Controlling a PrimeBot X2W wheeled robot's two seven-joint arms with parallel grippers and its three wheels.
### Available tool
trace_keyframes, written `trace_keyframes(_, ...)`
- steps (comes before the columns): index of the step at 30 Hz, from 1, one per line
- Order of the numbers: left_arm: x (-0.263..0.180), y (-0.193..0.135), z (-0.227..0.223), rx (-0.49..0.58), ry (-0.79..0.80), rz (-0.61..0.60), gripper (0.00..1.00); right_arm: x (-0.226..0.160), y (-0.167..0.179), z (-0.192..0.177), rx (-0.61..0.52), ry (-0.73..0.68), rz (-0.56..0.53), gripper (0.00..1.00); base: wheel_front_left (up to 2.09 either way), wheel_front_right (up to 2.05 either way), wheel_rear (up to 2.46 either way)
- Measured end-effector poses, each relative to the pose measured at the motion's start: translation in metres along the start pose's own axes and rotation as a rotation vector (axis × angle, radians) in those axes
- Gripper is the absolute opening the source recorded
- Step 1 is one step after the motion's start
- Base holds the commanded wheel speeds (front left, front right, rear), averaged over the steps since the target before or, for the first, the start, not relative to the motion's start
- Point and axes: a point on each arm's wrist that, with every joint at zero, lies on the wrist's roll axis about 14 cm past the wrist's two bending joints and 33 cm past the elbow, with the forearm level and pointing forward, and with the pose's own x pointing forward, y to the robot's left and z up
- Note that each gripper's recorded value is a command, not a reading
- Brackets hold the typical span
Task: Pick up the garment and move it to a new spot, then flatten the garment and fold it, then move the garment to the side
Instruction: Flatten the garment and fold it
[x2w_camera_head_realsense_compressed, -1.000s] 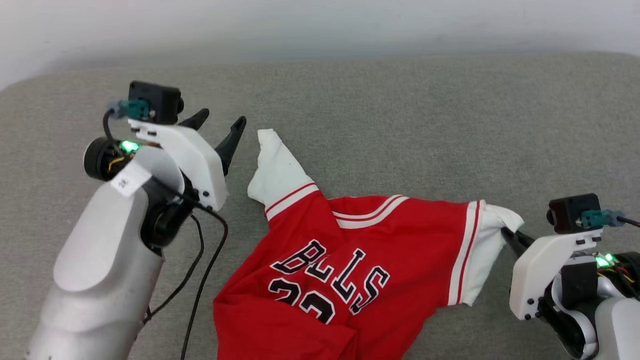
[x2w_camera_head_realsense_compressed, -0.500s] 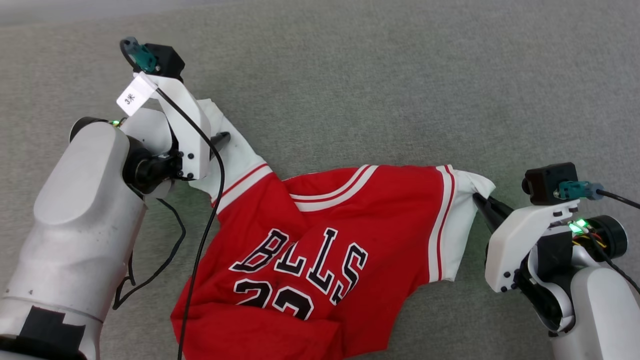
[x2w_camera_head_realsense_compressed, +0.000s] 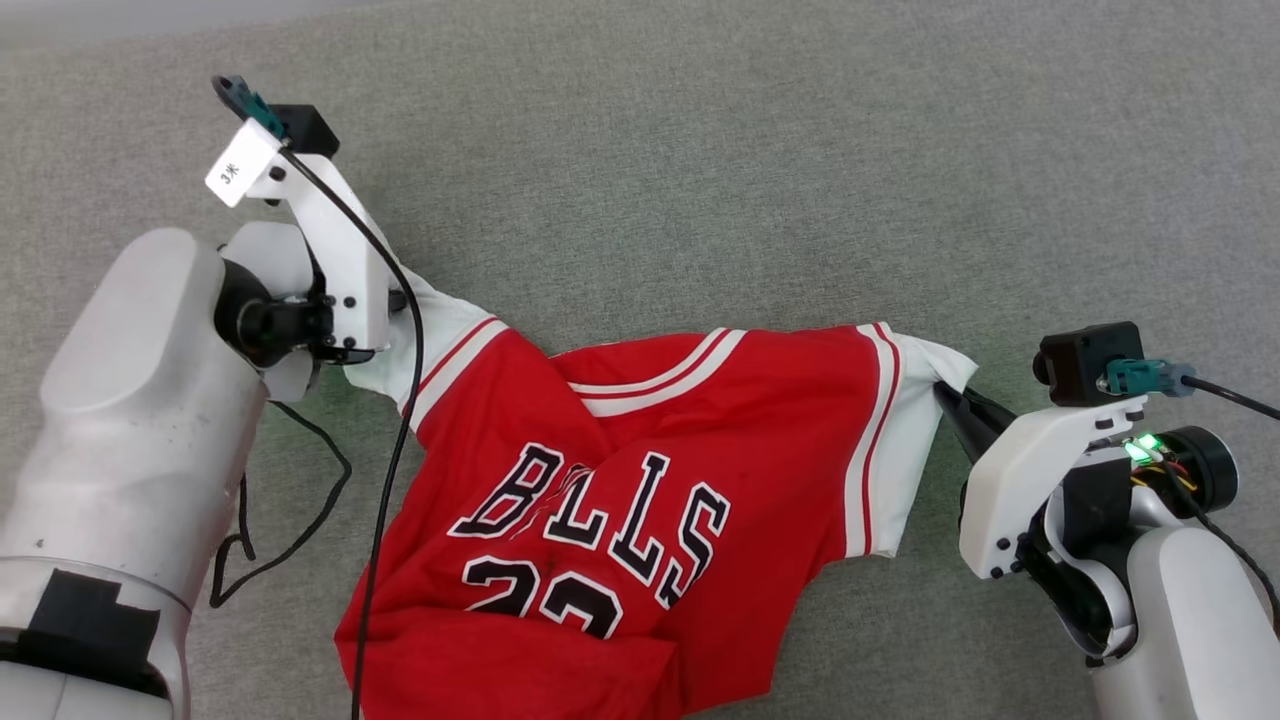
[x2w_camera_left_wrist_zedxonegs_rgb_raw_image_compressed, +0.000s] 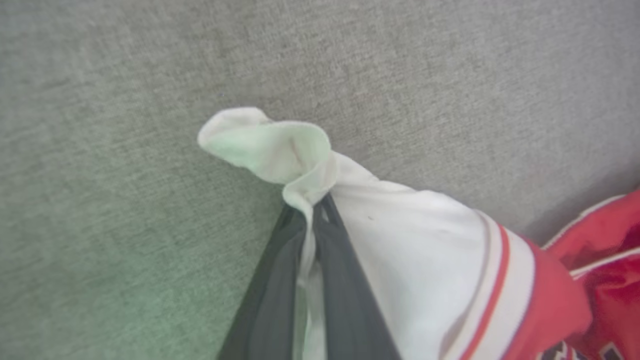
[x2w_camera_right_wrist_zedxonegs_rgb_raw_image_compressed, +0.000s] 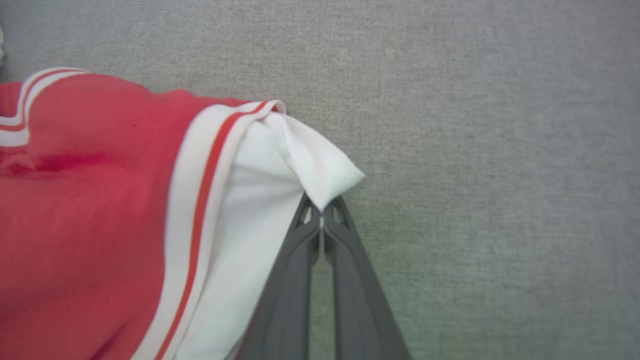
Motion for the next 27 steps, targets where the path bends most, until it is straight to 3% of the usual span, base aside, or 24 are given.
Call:
trace_keyframes(8,-0.018,0.004,0.017,0.044,-0.170,0.045,0.00,-0.007,-0.010,0.019,-0.009,-0.063,-0.019,0.00,0.00,0.00,0.00)
trace_keyframes(15,-0.077,0.011,0.060,0.089,-0.432,0.105,0.00,-0.017,-0.025,0.057,-0.055,-0.150,-0.052,0.00,0.00,0.00,0.00)
trace_keyframes(21,-0.134,0.018,0.092,0.128,-0.656,0.155,0.00,-0.017,-0.030,0.108,-0.093,-0.230,-0.050,0.00,0.00,0.00,0.00)
trace_keyframes(27,-0.189,0.025,0.134,0.168,-0.921,0.207,0.00,-0.015,-0.025,0.187,-0.118,-0.375,-0.038,0.00,0.00,0.00,0.00)
